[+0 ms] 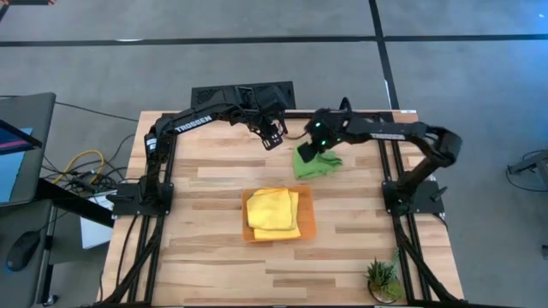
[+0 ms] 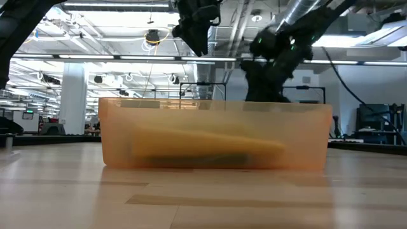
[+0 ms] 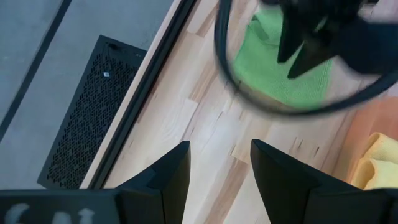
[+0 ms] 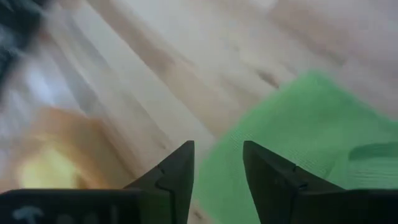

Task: Fold microfiber towels
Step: Put the green towel into the bin

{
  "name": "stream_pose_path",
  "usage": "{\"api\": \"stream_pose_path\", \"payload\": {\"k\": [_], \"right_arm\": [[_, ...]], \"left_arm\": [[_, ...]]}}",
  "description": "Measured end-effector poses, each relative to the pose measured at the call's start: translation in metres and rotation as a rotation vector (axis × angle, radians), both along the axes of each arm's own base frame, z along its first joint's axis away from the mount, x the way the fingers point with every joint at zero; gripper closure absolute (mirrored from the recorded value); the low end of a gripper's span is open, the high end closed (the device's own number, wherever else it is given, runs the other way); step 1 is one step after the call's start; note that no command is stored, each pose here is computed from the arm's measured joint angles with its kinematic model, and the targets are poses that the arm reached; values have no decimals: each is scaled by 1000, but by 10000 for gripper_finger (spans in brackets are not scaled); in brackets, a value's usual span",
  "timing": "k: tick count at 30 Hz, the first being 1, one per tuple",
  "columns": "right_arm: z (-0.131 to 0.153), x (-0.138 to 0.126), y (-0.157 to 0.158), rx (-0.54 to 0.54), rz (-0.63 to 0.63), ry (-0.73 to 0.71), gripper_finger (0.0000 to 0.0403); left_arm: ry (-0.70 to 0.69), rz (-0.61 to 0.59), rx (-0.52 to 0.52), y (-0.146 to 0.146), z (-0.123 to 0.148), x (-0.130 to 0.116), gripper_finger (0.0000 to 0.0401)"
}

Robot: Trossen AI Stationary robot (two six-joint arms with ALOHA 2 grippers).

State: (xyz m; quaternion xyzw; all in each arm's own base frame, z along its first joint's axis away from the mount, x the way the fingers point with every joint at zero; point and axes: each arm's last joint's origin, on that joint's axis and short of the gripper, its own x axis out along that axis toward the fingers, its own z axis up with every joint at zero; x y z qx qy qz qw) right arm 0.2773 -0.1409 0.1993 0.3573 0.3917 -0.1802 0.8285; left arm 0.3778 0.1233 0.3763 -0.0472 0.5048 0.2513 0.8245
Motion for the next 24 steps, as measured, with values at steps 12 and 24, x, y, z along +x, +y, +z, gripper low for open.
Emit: {"api": "stream_pose_path", "payload": {"k": [12, 24], "right_arm": [[-32, 19, -2, -3, 89, 171, 241], [-23, -4, -12, -74, 53, 361, 251]], "left_arm": [[14, 0, -4, 0, -1, -1, 240], [23, -4, -4, -1, -1, -2, 240]]}}
